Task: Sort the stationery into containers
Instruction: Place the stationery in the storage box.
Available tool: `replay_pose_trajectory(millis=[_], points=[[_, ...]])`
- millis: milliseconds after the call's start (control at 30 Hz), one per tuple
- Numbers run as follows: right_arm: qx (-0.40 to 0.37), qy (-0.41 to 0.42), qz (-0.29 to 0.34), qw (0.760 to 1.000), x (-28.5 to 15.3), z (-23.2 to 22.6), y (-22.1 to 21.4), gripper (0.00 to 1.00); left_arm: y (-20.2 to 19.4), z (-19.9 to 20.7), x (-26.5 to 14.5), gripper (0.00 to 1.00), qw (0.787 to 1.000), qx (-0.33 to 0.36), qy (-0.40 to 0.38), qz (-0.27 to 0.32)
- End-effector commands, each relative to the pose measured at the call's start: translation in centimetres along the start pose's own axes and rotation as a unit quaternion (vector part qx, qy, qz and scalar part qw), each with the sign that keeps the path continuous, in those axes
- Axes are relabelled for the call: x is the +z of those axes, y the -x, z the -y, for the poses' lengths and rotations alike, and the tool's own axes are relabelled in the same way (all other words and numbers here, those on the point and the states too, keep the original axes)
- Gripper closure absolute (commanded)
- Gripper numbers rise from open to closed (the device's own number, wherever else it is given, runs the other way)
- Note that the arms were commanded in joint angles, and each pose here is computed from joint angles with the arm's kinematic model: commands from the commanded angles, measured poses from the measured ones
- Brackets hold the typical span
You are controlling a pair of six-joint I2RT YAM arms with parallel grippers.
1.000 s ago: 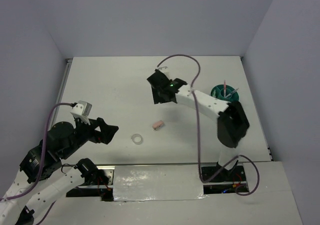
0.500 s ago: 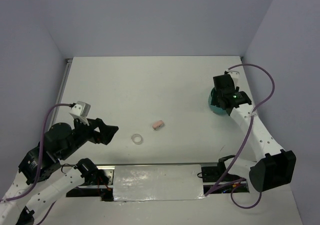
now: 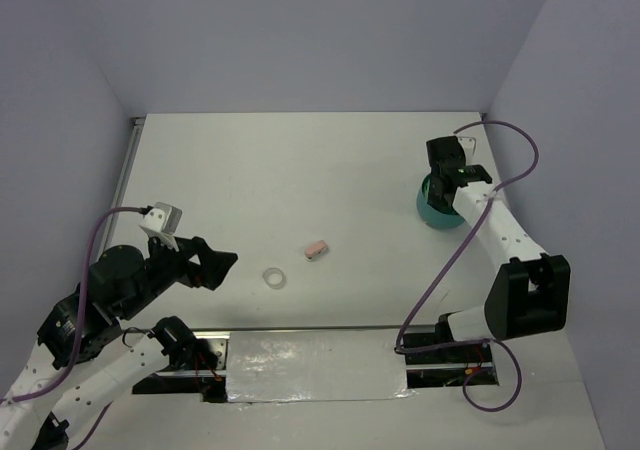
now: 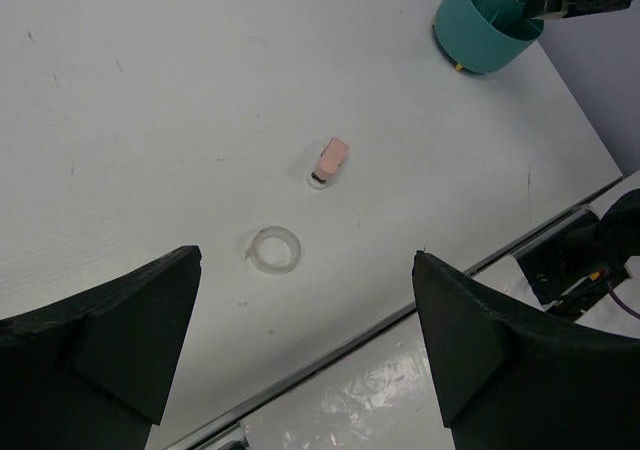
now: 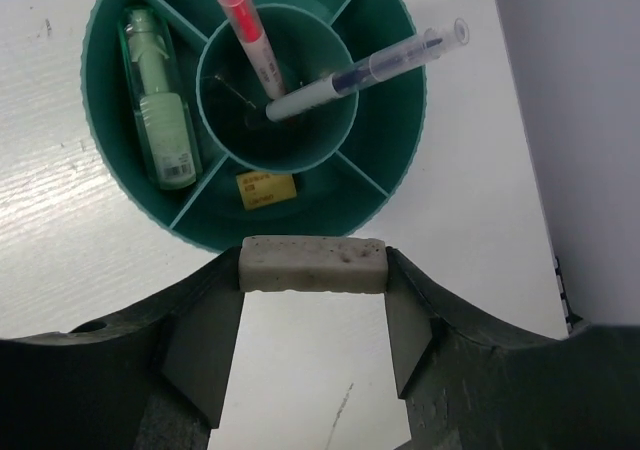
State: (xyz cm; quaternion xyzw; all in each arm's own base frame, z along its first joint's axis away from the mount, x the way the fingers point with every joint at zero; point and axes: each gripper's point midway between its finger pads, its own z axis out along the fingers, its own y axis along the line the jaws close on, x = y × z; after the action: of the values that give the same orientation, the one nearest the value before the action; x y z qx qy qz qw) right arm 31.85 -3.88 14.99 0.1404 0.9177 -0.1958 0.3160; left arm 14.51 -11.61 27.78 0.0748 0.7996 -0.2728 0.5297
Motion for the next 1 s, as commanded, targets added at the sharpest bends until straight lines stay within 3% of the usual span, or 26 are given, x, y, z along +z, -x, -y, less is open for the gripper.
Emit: replay_pose_trajectory(millis=[0,400,733,967], points=[[0.019,-0.007,0.042,0.999,0.0,0.5,3.1,0.38,0.9,0.6,0.0,0.01,1.0,0.006,-0.018,0.02],[0.018,0.008,0.028,0.999,1.9,-1.0,2.4,0.35,0.8,0.4,0.0,0.01,1.0,0.004,-0.013,0.02],[0.013,-0.009,-0.001,1.0,3.2,-0.8,1.3,0.23,1.0,0.4,-0.2,0.01,1.0,0.002,-0.012,0.026],[0.054,0.08,0.052,0.994,-1.3,-2.2,3.5,0.19,1.0,0.2,-0.4,0.01,1.0,-0.001,-0.008,0.029]])
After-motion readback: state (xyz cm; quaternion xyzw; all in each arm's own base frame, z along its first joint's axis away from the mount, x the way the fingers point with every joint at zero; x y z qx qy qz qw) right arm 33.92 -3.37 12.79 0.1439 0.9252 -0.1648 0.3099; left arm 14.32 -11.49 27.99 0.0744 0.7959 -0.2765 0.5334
